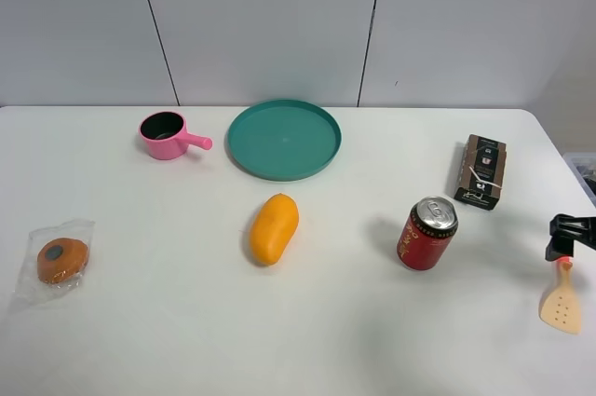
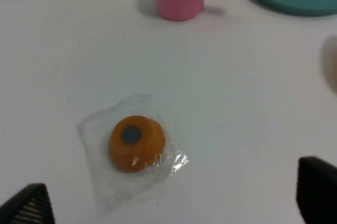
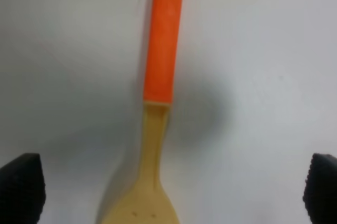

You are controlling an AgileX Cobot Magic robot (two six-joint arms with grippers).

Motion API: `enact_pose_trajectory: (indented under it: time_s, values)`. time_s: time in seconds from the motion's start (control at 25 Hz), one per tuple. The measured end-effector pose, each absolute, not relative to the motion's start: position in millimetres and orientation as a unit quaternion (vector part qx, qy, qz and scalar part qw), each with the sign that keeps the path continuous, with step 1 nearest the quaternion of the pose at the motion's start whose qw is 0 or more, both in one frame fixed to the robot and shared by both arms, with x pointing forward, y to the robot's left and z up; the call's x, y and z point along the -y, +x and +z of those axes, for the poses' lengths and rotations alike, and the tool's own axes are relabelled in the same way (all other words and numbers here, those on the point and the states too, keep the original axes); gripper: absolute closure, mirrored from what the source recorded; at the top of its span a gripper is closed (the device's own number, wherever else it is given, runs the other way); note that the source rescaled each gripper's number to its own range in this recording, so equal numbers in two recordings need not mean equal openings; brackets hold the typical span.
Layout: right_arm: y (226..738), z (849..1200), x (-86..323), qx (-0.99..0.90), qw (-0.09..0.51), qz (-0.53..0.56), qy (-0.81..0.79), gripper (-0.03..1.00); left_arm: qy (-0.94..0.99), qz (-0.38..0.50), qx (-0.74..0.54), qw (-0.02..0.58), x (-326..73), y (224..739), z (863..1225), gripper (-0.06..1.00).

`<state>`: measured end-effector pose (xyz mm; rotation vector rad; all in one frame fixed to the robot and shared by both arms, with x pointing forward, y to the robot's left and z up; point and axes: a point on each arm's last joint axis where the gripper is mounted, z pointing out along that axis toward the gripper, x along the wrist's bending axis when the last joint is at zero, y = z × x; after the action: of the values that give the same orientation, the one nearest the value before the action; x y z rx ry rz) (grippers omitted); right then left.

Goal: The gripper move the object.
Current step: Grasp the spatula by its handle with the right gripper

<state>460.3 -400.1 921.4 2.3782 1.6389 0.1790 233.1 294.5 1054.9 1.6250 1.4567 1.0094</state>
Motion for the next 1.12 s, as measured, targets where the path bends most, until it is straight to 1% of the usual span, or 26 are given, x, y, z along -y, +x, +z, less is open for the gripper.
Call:
enact_pose_trajectory:
  time_s: [0.32,0.6,0.92,1.12]
  values:
    - [468,894,402,-0.556,0.102,0.057,0.823,-0.03,0.631,0.391,-0.565,0.36,-294,233,1055,-0.06]
    - [470,882,403,-0.551,0.093,0.055,0.827,-0.03,0.631,0.391,-0.565,0.36,-294,233,1055,-0.06]
    - [471,876,403,-0.551,0.091,0.055,0.828,-0.03,0.631,0.391,-0.565,0.36,-294,233,1055,-0.06]
    - [472,873,403,-0.546,0.087,0.055,0.831,0.04,0.631,0.391,-0.565,0.36,-294,233,1055,-0.06]
